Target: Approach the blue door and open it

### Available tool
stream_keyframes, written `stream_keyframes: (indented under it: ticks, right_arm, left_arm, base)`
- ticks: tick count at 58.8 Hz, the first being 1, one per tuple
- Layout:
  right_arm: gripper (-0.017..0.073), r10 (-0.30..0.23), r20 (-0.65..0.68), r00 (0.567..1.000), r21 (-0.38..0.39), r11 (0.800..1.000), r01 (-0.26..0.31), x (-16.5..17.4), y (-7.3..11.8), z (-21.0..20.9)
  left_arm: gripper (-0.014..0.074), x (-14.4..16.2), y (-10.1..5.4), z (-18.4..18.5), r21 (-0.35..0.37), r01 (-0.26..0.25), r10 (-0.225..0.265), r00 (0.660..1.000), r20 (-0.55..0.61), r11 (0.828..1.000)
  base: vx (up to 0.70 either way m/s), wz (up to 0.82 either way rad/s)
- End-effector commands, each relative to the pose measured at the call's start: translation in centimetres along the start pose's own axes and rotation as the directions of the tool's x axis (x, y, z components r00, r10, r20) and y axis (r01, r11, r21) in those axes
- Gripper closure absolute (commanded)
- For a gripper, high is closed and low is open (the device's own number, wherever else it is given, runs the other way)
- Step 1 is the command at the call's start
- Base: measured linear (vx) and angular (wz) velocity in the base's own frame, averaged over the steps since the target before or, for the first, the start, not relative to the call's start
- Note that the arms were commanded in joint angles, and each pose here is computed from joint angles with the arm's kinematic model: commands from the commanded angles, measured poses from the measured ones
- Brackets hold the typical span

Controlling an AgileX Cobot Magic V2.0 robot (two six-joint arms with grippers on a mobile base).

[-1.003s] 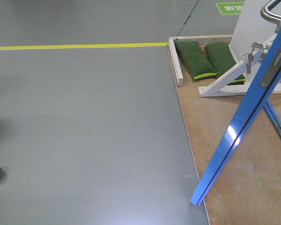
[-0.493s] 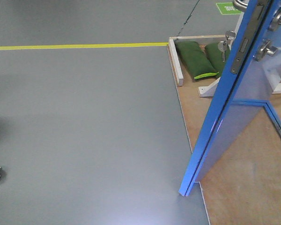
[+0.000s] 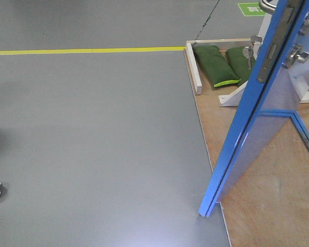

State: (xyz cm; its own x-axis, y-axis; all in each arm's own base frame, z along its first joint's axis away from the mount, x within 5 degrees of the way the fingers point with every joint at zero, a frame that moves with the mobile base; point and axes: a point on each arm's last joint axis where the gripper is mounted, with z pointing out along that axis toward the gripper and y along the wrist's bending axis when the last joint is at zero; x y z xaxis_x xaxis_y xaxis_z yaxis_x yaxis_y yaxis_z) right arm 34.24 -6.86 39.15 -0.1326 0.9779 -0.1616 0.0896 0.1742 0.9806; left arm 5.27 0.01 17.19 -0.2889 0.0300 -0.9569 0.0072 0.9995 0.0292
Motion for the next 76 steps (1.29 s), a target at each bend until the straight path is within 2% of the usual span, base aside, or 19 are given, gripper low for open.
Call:
stream_keyframes:
  ticks: [1,76]
  right_arm:
    - [0.0557,-0.022,-0.008,1.000,-0.073,0.997,0.021,0.23,2.29,-1.13]
    - [0.0557,-0.022,-0.008,1.000,-0.073,0.997,0.021,0.23,2.29,-1.13]
  left_arm:
    - [0.0524,-0.64,0.03,-0.08,-0.005,0.004,-0.003,0.996,0.089,1.000]
    - [0.0524,-0.64,0.03,-0.08,-0.005,0.004,-0.003,0.996,0.089,1.000]
  base:
    - [0.00,0.01]
    - [0.08,0.10]
